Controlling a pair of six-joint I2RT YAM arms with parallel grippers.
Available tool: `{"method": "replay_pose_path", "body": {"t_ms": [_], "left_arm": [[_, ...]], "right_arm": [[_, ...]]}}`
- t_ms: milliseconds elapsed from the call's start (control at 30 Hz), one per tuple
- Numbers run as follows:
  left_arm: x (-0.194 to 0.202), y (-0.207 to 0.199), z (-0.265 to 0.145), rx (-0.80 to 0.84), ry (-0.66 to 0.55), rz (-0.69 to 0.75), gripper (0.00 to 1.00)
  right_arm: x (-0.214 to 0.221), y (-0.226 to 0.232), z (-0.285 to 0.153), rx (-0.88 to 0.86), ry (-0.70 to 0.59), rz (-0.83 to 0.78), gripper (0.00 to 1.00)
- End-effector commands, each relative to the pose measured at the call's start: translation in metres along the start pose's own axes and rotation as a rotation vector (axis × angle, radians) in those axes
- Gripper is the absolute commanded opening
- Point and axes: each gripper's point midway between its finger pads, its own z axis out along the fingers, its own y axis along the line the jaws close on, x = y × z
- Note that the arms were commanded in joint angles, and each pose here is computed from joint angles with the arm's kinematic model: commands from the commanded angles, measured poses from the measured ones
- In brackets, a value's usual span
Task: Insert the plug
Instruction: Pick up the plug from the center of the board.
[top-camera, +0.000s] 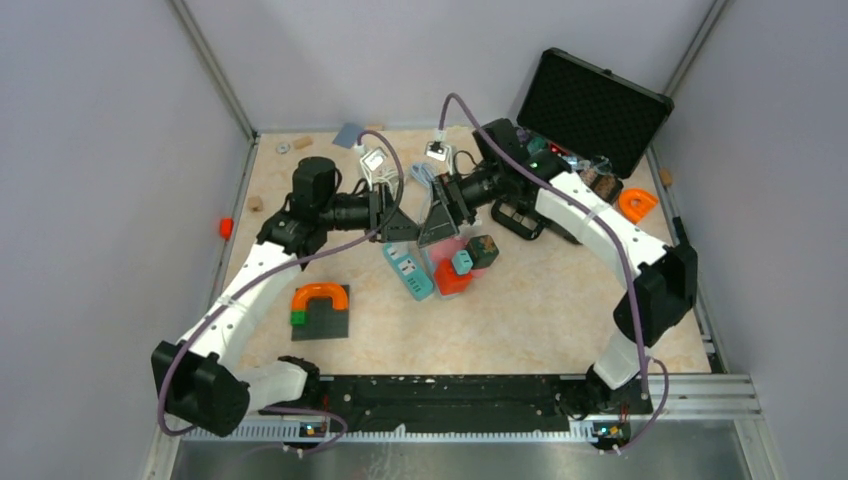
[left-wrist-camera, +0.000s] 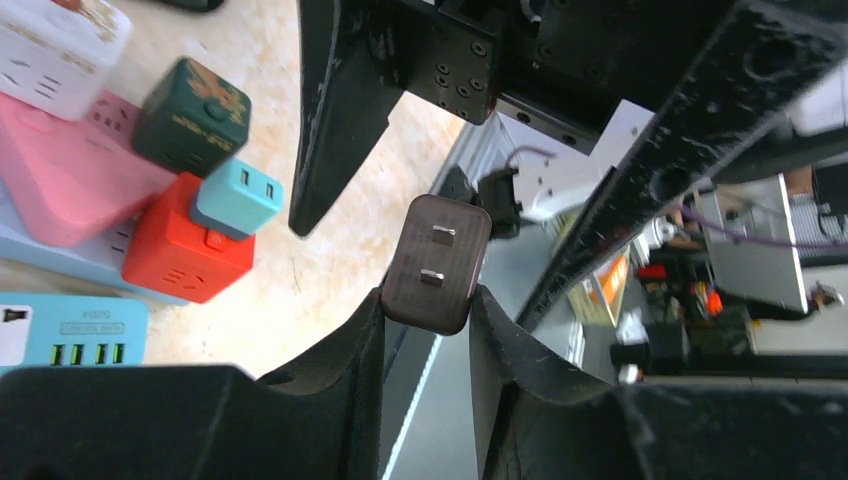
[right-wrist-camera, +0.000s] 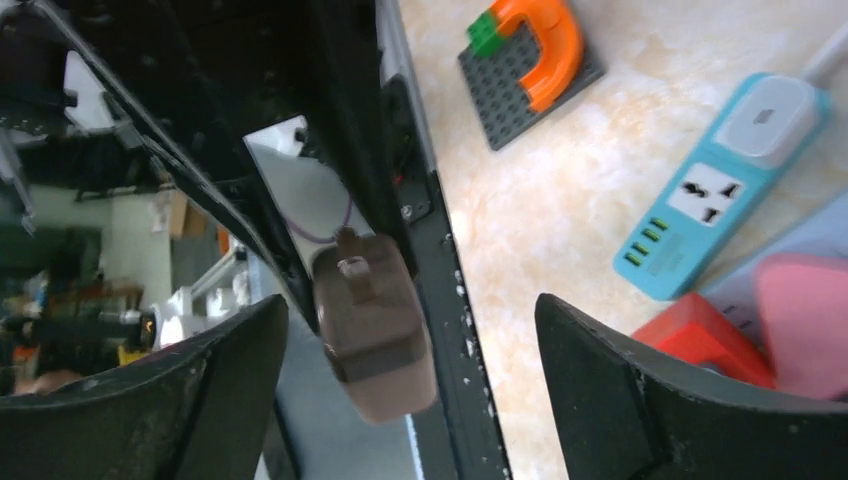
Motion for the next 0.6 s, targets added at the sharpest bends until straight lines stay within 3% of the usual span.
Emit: {"method": "replay_pose_path", "body": {"t_ms": [0,267,433,567], "left_arm": [[-0.047,-0.017,-0.012,-0.087,-0.256,0.066,0.00],[-0.102,-0.046,-0.042,-0.032,-0.658,-0.054,0.00],[-0.117,-0.053,-0.057,0.041,-0.806,-0.185,0.00],[-0.120,-0.058,-0.062,0.116,-0.849,-0.250,0.00]], "right_arm": [[-0.063,0.016,-0.044,0.079,-0.340,-0.068,0.91],[-0.092,0.044,-0.078,-0.066,-0.681,0.006,0.92],[-0.108,0.050,-0.083,-0.136,-0.744,0.050,0.92],[-0.121,0.056,-0.081,-0.199,-0.750,0.051,0.89]]}}
